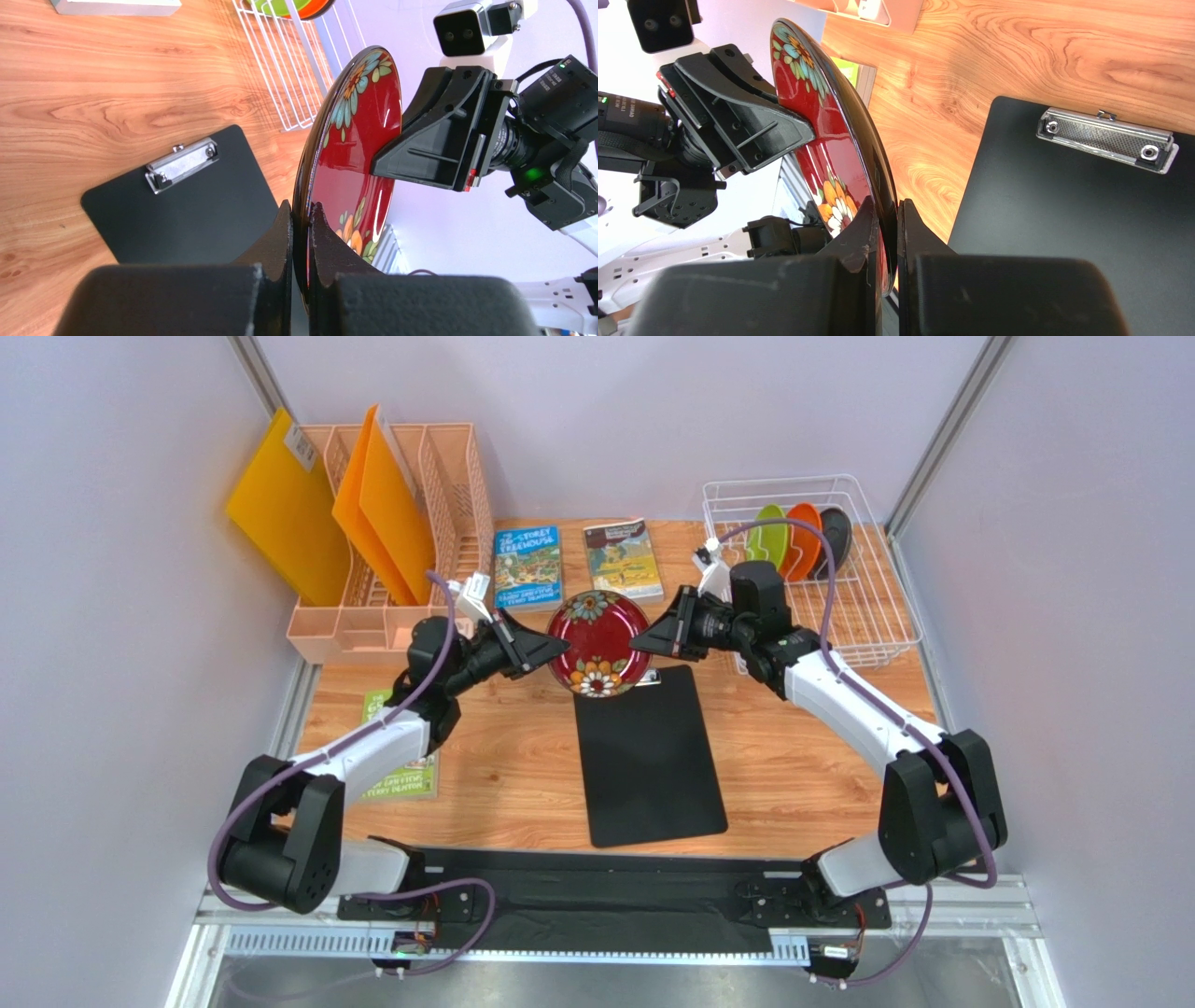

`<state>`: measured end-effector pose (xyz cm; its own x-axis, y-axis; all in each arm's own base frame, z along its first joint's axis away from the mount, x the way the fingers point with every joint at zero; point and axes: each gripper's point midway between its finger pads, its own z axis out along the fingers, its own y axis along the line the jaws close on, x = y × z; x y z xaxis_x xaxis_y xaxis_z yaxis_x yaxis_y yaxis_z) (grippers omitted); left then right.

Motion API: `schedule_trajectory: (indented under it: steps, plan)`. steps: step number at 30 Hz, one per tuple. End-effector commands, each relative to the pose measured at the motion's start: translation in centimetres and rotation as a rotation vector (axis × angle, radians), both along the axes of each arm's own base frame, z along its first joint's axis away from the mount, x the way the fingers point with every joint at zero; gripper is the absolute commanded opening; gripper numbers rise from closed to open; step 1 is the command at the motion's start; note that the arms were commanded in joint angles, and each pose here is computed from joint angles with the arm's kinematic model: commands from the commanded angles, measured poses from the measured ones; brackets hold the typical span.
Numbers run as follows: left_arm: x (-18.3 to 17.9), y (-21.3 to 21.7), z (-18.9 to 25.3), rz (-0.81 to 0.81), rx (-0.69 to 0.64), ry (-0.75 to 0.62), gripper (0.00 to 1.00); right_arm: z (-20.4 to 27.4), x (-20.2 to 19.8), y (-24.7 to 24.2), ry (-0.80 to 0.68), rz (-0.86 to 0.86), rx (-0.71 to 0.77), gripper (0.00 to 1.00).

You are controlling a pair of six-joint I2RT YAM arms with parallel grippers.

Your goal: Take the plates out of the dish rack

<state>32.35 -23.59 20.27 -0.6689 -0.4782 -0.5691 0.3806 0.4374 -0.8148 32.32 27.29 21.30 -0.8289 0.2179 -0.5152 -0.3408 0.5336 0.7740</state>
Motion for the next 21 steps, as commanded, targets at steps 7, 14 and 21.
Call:
schedule_trajectory:
  steps: [7, 14, 21]
  plan:
    - [-0.2, 2.5, -2.8, 0.117, 0.194, -0.016, 0.0, 2.9, -0.2, 1.9, -0.061, 0.081, 0.067, 0.37]
    - [-1.6, 5.8, -4.7, 0.243, 0.315, 0.018, 0.0, 1.3, 0.9, 1.2, -0.052, 0.047, -0.001, 0.64]
    - [-3.8, 10.4, -10.3, 0.417, 0.466, 0.17, 0.0, -0.2, 2.6, -1.7, -0.042, -0.032, -0.106, 0.65]
